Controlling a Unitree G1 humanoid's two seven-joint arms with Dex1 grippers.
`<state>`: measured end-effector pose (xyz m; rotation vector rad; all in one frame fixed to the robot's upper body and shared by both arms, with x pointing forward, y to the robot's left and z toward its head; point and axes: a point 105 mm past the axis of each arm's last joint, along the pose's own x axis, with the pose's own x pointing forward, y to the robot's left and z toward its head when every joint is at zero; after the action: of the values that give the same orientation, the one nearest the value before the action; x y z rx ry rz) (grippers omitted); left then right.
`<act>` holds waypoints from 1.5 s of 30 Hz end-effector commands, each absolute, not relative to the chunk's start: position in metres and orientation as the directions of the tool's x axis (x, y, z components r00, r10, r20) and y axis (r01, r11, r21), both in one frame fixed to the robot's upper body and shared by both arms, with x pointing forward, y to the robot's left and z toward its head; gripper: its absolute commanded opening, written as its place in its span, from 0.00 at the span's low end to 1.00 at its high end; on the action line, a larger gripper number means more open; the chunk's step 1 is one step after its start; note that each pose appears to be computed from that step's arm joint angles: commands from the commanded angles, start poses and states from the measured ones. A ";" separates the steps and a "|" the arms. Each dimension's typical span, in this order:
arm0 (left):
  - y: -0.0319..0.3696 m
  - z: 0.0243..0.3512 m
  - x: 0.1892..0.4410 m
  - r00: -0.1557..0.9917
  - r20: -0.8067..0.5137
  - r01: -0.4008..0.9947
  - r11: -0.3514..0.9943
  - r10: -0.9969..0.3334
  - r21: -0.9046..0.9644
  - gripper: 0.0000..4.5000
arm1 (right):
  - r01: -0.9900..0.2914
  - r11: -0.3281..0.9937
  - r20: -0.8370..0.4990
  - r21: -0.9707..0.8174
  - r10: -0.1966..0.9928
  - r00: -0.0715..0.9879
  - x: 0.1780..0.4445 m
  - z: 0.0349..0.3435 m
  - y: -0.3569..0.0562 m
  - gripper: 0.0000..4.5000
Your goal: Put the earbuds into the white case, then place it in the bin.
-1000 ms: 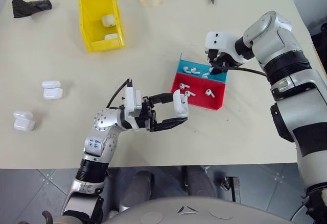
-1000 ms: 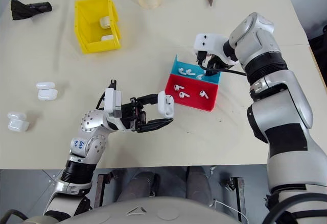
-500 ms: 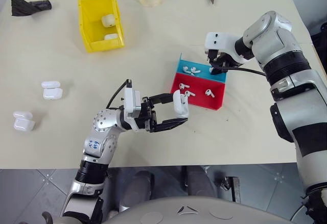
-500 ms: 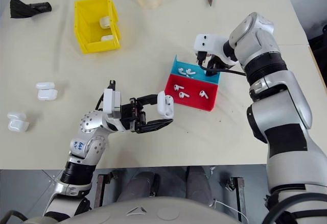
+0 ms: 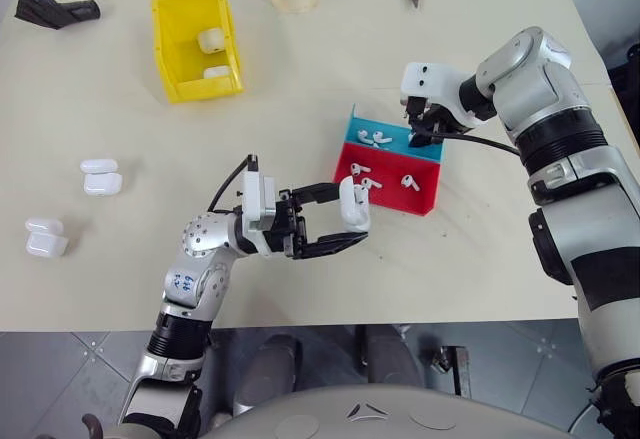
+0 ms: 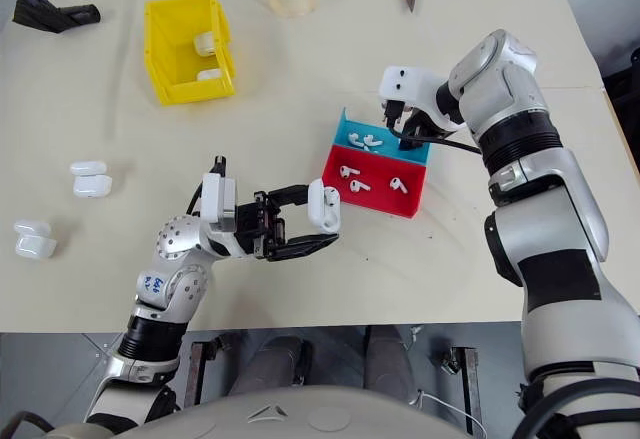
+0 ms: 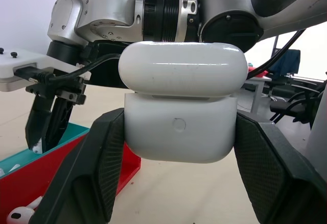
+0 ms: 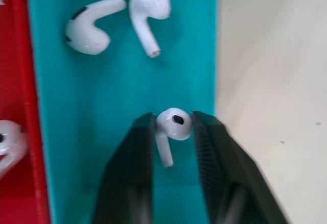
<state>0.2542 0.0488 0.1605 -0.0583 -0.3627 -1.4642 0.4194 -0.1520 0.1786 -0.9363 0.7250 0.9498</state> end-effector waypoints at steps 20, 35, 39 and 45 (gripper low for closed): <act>0.056 0.188 0.269 0.017 0.370 0.979 0.090 -0.929 0.180 0.62 | -0.812 0.516 -0.330 -0.273 0.743 0.583 0.370 0.274 -0.172 0.12; 0.043 0.191 0.280 -0.034 0.340 0.987 0.022 -0.940 0.160 0.62 | -0.864 0.496 0.393 0.085 0.780 0.487 0.267 0.254 -0.127 0.12; 0.041 0.194 0.281 -0.032 0.344 0.990 0.018 -0.938 0.142 0.62 | -0.863 0.487 0.491 0.137 0.723 0.486 0.255 0.263 -0.120 0.12; 0.038 0.201 0.286 -0.028 0.360 0.992 0.018 -0.932 0.125 0.62 | -0.902 0.400 0.541 0.160 0.729 0.419 0.232 0.266 -0.101 0.12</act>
<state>0.2873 0.0386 0.1913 -0.1792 -0.3500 -1.5496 0.2440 -0.1058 0.2559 0.4821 -0.3680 1.0353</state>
